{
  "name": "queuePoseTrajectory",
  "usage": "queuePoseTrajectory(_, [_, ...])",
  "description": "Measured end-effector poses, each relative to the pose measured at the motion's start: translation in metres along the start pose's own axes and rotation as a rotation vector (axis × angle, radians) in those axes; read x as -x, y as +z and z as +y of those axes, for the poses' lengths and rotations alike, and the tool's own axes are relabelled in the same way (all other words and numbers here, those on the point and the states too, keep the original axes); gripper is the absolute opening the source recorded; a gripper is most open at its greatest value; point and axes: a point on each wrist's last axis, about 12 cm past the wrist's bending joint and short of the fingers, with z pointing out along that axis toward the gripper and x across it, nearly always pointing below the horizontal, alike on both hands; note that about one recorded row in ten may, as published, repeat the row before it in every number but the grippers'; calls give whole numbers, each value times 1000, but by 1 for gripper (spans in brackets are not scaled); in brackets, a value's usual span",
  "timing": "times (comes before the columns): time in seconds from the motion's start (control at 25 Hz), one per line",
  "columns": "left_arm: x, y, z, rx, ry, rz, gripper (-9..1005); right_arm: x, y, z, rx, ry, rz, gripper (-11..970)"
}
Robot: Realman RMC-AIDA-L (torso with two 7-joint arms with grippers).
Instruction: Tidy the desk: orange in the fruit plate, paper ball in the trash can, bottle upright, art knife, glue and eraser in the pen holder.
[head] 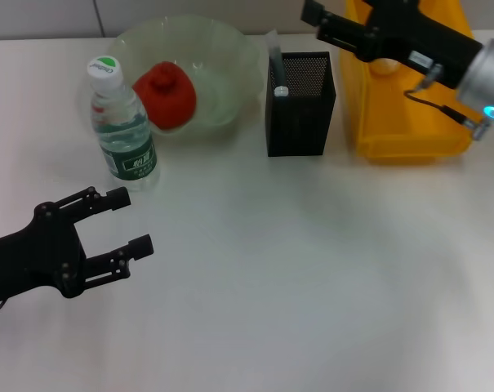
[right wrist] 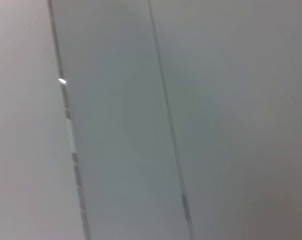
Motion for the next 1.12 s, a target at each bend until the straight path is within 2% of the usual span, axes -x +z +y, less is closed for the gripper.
queuePoseTrajectory(0.2, [2,3,1,-13,-12,1,783,4,-20,6,72,-4,7,824])
queuePoseTrajectory(0.32, [5,7,3,-28,-26,3,783,7,-45,13,172,-6,55,831])
queuePoseTrajectory(0.52, [10,15,6,-74,-49,23,783,6,-68,17,272,2,122,831])
queuePoseTrajectory(0.84, [18,28,11,-132,-61,40,783,-4,-83,27,412,22,264,831])
queuePoseTrajectory(1.12, [20,43,12,-192,-59,87,783,-15,-88,34,464,28,350,831])
